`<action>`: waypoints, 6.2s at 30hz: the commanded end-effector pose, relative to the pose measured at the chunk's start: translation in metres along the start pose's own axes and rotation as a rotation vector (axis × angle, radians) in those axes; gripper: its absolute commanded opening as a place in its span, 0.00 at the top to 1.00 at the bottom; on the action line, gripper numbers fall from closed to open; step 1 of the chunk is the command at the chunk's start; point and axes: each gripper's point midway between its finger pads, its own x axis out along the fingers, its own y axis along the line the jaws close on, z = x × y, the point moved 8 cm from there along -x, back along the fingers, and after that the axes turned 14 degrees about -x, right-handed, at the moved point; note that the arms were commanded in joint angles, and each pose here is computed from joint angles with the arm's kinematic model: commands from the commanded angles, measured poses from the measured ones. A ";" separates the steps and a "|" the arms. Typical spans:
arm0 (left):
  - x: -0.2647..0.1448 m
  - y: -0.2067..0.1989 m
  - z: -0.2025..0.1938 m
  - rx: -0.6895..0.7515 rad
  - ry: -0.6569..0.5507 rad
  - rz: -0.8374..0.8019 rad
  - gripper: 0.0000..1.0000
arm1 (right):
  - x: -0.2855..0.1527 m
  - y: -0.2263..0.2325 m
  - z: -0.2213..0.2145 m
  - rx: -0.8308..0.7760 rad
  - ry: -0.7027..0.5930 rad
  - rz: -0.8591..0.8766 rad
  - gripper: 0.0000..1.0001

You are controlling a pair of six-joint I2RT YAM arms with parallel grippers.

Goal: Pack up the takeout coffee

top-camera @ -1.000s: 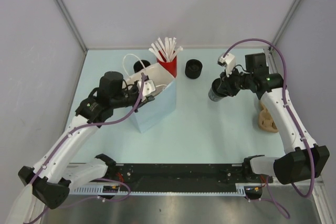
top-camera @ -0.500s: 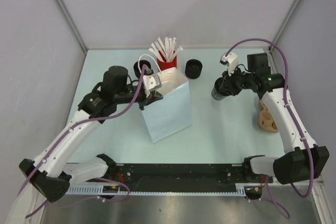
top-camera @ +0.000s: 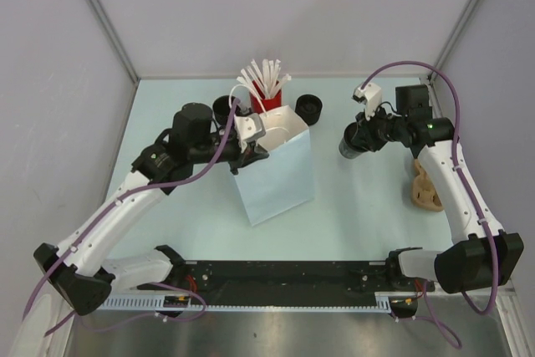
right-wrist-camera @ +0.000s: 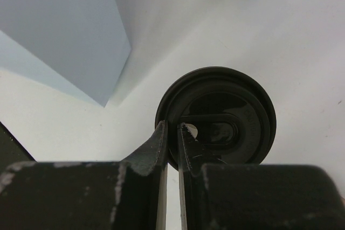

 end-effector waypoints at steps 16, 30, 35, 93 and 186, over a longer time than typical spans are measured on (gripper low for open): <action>0.011 -0.016 0.002 -0.001 -0.027 -0.109 0.59 | -0.006 -0.004 0.006 -0.014 -0.031 -0.046 1.00; -0.013 -0.028 0.027 0.064 -0.074 -0.119 0.04 | -0.021 -0.009 0.025 -0.022 -0.094 -0.128 1.00; -0.040 -0.028 0.057 0.149 -0.135 -0.014 0.01 | -0.049 -0.018 0.060 -0.060 -0.135 -0.174 1.00; -0.030 0.063 0.038 0.007 -0.147 0.336 0.34 | 0.046 0.124 0.148 -0.117 -0.021 0.308 1.00; -0.013 0.098 0.017 -0.179 -0.182 0.577 0.90 | 0.108 0.151 0.060 -0.303 0.387 0.437 1.00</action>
